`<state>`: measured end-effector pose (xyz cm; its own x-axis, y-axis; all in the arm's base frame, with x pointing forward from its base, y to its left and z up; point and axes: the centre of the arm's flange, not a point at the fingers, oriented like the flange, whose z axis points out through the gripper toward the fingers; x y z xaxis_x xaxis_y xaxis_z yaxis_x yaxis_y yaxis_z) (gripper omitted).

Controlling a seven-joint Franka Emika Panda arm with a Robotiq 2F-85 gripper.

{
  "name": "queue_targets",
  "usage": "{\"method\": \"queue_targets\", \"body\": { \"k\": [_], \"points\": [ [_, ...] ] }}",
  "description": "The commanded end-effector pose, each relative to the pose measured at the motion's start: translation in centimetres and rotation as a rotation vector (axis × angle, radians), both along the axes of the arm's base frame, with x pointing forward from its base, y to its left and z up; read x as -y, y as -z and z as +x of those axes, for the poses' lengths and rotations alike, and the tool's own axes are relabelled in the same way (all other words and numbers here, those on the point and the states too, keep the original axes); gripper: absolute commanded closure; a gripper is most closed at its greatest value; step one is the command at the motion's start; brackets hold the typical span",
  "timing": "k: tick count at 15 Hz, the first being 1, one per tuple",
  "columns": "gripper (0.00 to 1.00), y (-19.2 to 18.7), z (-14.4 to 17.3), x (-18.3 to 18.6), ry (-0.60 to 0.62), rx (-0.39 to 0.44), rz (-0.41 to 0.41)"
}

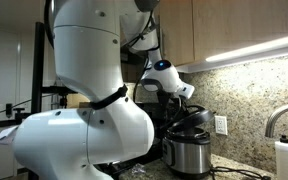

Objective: Pick up the lid and close the rice cooker

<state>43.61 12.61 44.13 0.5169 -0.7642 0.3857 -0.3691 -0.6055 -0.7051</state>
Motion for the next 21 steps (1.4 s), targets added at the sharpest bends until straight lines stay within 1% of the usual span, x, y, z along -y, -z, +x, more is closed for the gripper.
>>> {"method": "queue_targets", "body": {
  "k": [1, 3, 4, 5, 11, 13, 15, 17, 19, 21],
  "points": [
    [1.0, -3.3, -4.4, -0.1, 0.021, 0.078, 0.105],
    [0.99, -4.0, -4.4, 0.2, 0.019, 0.085, 0.151],
    [0.99, -4.7, -5.4, -1.1, 0.023, 0.1, 0.146],
    [0.99, -4.6, -5.3, -1.3, 0.02, 0.1, 0.162],
    [1.0, -2.4, -5.6, -2.1, 0.035, 0.05, 0.255],
    [1.0, -1.7, -6.1, -2.4, 0.074, 0.03, 0.277],
    [0.99, -1.5, -6.5, -2.4, 0.156, 0.037, 0.292],
    [0.99, -1.6, -6.1, -1.4, 0.235, 0.047, 0.312],
    [0.99, -1.5, -5.2, -0.7, 0.272, 0.05, 0.314],
    [1.0, -1.0, -4.6, -0.9, 0.274, 0.04, 0.302]
  ]
}}
